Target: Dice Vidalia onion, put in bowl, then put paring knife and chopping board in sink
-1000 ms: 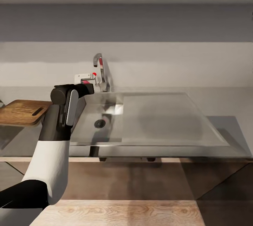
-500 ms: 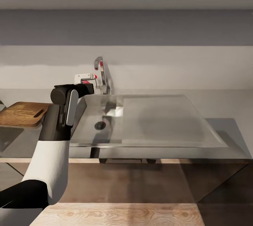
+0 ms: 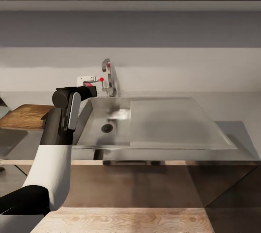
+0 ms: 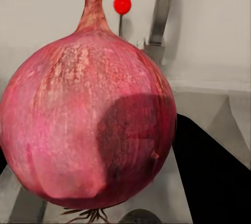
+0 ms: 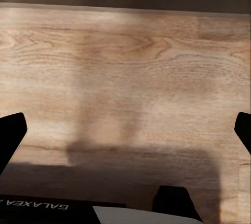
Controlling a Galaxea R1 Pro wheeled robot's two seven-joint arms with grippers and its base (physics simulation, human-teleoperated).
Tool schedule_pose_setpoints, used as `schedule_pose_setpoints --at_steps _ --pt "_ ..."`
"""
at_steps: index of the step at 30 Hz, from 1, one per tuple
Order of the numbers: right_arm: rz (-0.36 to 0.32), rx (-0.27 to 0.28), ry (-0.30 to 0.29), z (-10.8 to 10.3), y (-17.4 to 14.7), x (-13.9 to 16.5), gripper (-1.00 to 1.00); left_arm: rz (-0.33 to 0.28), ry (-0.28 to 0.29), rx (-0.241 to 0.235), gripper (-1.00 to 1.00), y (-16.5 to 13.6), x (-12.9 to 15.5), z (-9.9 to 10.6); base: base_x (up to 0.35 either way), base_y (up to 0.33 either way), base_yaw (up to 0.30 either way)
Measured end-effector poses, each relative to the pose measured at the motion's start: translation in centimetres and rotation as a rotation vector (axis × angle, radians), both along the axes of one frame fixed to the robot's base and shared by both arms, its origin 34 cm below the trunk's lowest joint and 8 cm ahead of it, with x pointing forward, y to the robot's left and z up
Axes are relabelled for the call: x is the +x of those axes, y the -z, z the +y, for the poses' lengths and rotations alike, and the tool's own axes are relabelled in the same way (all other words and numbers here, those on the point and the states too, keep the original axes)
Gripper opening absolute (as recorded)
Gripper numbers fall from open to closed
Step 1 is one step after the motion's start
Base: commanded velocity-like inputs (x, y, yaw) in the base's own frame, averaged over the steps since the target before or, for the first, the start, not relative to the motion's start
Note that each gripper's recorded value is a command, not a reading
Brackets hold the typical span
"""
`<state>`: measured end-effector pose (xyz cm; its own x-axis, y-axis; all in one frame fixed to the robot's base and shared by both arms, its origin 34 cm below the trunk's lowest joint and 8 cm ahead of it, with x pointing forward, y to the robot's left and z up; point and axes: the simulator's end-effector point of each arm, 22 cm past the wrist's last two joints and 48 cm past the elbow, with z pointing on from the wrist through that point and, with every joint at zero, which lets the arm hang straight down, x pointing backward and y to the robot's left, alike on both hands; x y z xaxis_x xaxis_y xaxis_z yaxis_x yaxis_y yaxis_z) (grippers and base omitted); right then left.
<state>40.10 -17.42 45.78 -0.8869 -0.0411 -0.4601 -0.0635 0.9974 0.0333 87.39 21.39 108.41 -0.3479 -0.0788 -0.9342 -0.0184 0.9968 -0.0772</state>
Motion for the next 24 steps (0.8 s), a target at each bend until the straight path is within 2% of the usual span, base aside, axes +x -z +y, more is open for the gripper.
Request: schedule_pose_setpoints --at_steps 8,24 --pt "0.000 0.000 -0.001 0.01 0.00 -0.03 1.00 0.000 -0.005 0.005 -1.00 -0.01 0.00 0.38 -0.088 0.280 0.000" --pt "0.000 0.000 0.000 0.00 -0.01 -0.01 1.00 0.002 -0.012 0.011 -1.00 0.09 0.02 0.95 0.091 0.287 0.000"
